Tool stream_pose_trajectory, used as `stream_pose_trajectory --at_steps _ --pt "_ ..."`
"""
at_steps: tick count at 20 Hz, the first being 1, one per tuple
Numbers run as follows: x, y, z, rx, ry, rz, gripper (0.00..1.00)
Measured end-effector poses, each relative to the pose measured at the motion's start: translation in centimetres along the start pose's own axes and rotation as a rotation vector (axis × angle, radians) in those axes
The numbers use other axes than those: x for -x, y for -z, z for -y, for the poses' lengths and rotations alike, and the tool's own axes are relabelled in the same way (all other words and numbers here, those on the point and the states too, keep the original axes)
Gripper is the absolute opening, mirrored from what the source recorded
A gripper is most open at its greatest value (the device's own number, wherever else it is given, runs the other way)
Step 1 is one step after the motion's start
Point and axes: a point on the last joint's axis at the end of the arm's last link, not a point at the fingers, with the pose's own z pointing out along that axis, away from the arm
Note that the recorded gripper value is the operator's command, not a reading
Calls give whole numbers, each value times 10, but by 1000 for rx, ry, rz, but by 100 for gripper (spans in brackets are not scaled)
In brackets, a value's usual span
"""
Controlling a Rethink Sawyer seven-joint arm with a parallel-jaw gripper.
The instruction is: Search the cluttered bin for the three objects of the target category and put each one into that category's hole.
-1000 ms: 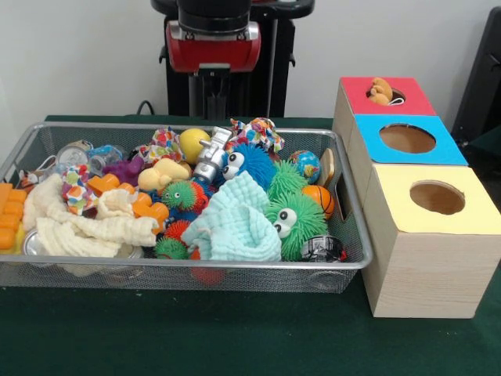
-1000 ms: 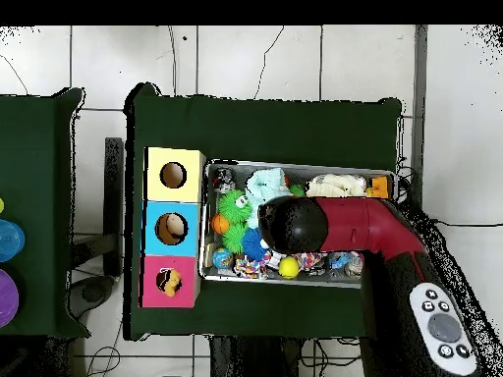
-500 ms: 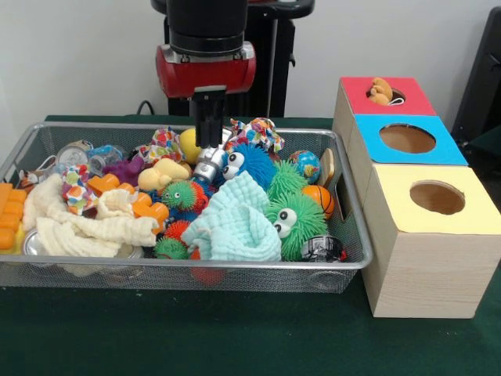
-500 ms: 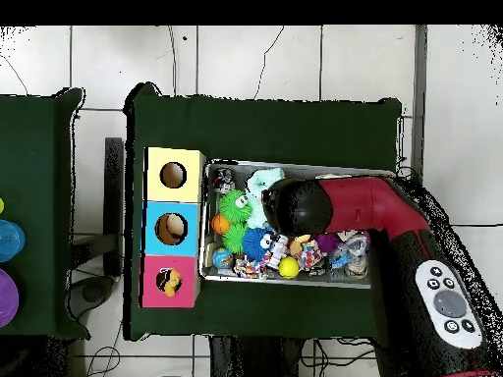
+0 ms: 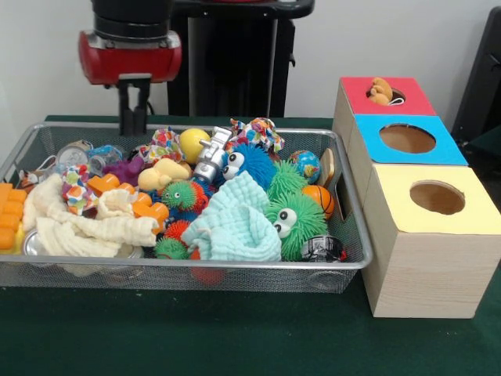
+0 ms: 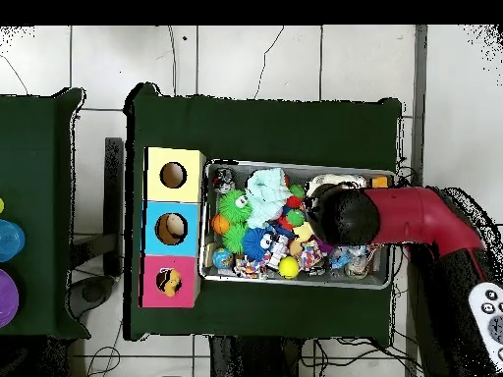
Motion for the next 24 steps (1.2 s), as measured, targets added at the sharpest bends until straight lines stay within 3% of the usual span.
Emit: stream_pose_trajectory --at_steps 4,8,9,13,15,19,24 --pt "-22 0 27 -21 33 -8 0" --pt "-40 -8 49 -16 78 -13 0" --pt "-43 -10 54 -14 89 -13 100" --pt "-51 -19 64 23 144 -6 100" --pt "-51 -25 63 64 197 12 100" --pt "-47 -31 47 124 349 64 100" --pt "-39 -30 18 163 477 91 100"
